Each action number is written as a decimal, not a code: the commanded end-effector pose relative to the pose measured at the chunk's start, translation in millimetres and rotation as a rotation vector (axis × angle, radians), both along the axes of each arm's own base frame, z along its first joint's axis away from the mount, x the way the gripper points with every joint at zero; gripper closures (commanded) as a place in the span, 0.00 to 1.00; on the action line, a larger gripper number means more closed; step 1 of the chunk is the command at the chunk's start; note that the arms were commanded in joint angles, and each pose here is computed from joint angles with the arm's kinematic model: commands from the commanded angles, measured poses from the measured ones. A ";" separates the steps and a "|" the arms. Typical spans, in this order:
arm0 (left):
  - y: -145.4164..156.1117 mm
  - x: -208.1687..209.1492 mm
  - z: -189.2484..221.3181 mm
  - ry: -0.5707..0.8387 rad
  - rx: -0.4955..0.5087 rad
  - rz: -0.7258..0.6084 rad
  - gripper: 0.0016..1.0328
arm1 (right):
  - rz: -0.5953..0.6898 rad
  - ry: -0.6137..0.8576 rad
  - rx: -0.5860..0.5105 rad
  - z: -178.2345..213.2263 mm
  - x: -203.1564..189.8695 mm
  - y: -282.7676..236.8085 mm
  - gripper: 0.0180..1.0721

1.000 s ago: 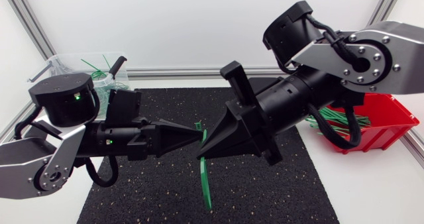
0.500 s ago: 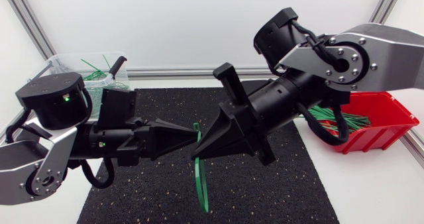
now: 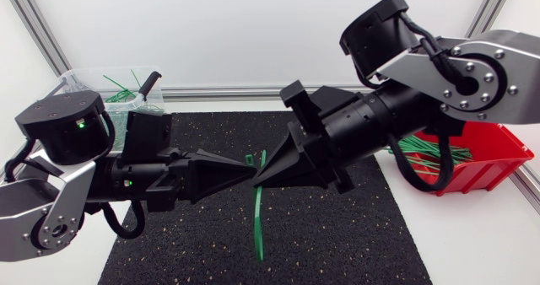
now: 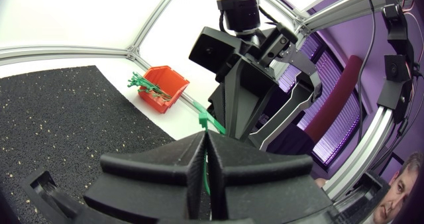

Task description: Take a green cable tie from the red box, thread the tail through the head to close it, then place it in the transparent bin on the left.

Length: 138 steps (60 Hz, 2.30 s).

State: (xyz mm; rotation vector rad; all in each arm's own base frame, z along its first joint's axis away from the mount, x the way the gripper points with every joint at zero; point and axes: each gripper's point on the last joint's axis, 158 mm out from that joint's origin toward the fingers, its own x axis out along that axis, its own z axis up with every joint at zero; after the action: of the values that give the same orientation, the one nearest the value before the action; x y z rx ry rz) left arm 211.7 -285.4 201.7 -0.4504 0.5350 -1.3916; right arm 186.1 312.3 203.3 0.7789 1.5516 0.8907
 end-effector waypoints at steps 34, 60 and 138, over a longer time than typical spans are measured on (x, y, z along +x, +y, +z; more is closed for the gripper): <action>4.2 1.1 -2.4 -0.036 0.001 0.006 0.97 | 0.072 -0.210 -0.040 -0.7 -12.2 -11.2 0.73; 25.9 32.8 18.7 -0.147 -0.012 0.076 0.97 | 0.024 -0.361 -0.139 -6.8 19.8 -54.2 0.61; 46.0 135.7 -25.2 -0.255 0.091 -0.002 0.97 | 0.997 -1.755 -0.893 -125.4 84.9 -25.6 0.27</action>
State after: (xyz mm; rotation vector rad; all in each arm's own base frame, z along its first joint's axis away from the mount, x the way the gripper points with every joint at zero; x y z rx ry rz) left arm 345.2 -234.5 173.7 -0.2402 0.4155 -1.3604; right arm 272.2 291.0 98.1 -1.1789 0.4118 0.8656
